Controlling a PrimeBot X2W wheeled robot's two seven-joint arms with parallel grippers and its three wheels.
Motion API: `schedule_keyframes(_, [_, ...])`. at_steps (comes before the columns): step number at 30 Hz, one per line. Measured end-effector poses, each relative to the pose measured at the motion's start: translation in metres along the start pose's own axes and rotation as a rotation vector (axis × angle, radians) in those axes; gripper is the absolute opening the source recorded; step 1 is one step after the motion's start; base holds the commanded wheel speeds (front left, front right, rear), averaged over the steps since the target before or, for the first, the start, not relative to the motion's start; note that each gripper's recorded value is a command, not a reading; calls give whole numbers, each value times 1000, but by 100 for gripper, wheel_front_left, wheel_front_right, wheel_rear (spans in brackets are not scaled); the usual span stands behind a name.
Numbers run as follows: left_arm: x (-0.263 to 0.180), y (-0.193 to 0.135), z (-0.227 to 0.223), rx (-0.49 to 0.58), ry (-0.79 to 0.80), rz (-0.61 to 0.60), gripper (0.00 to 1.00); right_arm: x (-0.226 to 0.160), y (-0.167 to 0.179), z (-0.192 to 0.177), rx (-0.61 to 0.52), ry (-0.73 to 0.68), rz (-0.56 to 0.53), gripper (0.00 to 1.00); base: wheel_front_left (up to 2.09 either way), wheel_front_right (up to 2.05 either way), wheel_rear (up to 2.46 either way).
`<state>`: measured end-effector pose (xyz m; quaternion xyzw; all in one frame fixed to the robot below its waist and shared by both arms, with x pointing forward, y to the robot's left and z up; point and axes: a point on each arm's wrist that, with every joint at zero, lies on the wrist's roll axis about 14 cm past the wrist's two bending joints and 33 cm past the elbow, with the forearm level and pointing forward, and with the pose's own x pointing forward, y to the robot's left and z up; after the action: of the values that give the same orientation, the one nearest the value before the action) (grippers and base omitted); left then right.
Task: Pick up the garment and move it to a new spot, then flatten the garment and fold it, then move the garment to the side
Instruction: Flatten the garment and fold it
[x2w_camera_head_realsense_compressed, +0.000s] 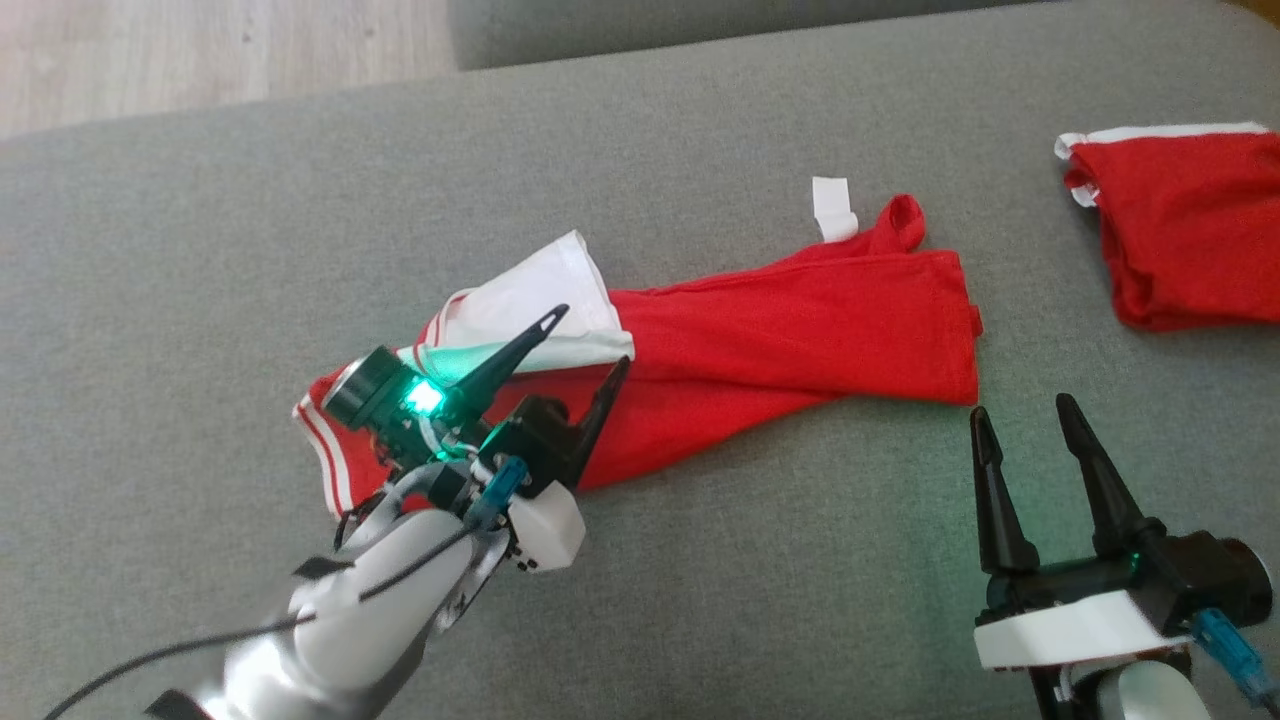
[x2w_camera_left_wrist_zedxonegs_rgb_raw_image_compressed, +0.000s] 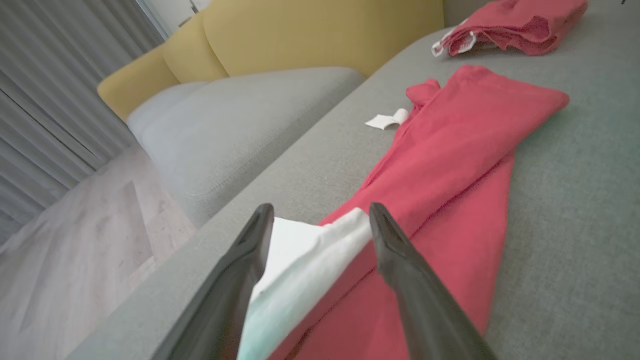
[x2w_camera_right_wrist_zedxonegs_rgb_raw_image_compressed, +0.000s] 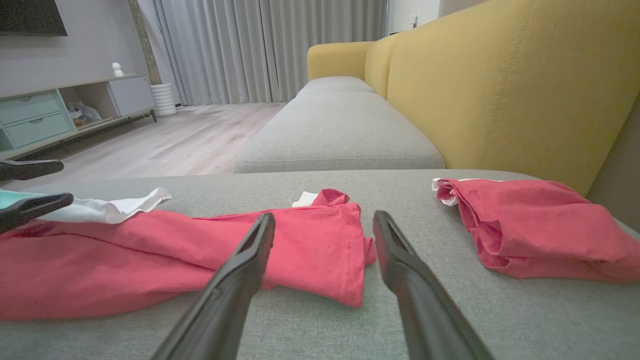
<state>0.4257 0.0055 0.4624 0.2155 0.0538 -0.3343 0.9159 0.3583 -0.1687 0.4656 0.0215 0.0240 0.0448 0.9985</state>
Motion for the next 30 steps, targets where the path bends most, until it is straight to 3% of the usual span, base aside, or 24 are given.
schedule_keyframes(13, [29,-8,-25,17,77,-103,100,12,-6,-6,-5,17,-12,100,0,0,0])
schedule_keyframes(14, [30,-10,-25,17,77,-108,94,12,-6,-6,-6,17,-13,100,0,0,0])
schedule_keyframes(15, [31,-11,-27,17,79,-111,64,12,-6,-7,-6,18,-14,100,0,0,0])
schedule_keyframes(16, [32,-11,-28,17,84,-114,46,12,-7,-7,-6,20,-16,100,0,0,0])
schedule_keyframes(17, [32,-12,-29,16,84,-121,2,12,-7,-8,-6,21,-17,100,0,0,0])
schedule_keyframes(25, [30,-10,-21,9,51,-119,0,13,-9,-6,-7,15,-19,100,0,0,0])
schedule_keyframes(30, [19,9,0,-6,-28,-43,0,17,1,-1,-9,-1,12,100,0,0,0])
